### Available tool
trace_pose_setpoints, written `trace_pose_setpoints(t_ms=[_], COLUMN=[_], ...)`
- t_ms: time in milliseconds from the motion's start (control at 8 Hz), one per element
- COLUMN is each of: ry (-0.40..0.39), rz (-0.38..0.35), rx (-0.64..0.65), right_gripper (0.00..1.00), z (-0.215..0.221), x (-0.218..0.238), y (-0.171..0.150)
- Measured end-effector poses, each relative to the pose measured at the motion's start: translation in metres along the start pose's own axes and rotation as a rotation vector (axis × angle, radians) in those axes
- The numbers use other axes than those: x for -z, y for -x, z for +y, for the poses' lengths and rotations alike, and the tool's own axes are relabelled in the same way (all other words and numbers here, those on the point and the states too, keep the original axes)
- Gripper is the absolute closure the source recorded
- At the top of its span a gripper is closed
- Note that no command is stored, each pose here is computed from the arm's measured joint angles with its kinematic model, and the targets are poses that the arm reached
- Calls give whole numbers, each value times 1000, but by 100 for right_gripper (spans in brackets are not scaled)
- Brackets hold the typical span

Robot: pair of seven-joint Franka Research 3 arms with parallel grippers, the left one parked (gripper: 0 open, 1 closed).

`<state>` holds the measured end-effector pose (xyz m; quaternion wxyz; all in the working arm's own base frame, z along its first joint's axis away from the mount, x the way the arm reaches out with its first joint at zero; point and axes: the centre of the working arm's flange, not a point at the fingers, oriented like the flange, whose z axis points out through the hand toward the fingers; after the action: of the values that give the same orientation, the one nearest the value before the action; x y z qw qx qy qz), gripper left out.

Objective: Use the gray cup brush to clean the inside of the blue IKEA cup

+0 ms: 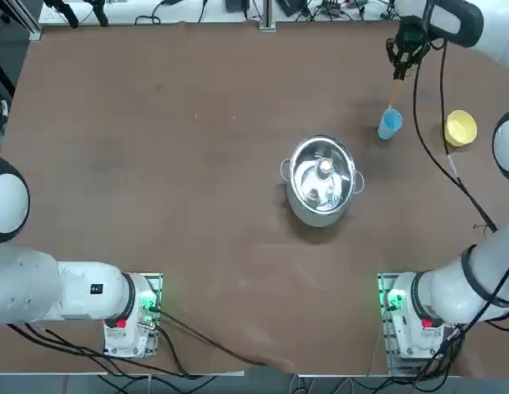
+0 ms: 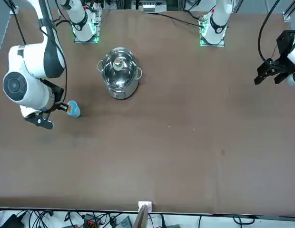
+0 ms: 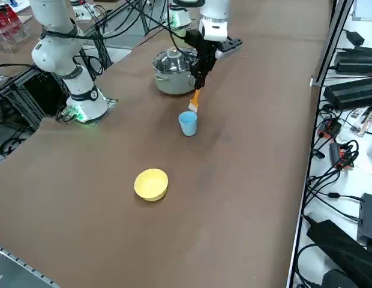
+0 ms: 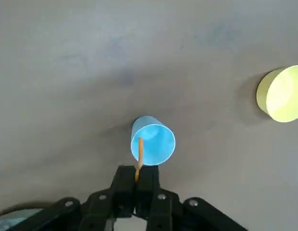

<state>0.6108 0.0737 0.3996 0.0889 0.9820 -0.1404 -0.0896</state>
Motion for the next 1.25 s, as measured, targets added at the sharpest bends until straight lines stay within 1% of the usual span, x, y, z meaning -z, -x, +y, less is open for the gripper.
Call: trace_pose_setpoints(t_ms=[375, 1250], ry=[15, 17], rz=[-33, -42], rx=[3, -6], right_gripper=[96, 96], z=[1, 5], x=[-22, -56], y=[4, 1])
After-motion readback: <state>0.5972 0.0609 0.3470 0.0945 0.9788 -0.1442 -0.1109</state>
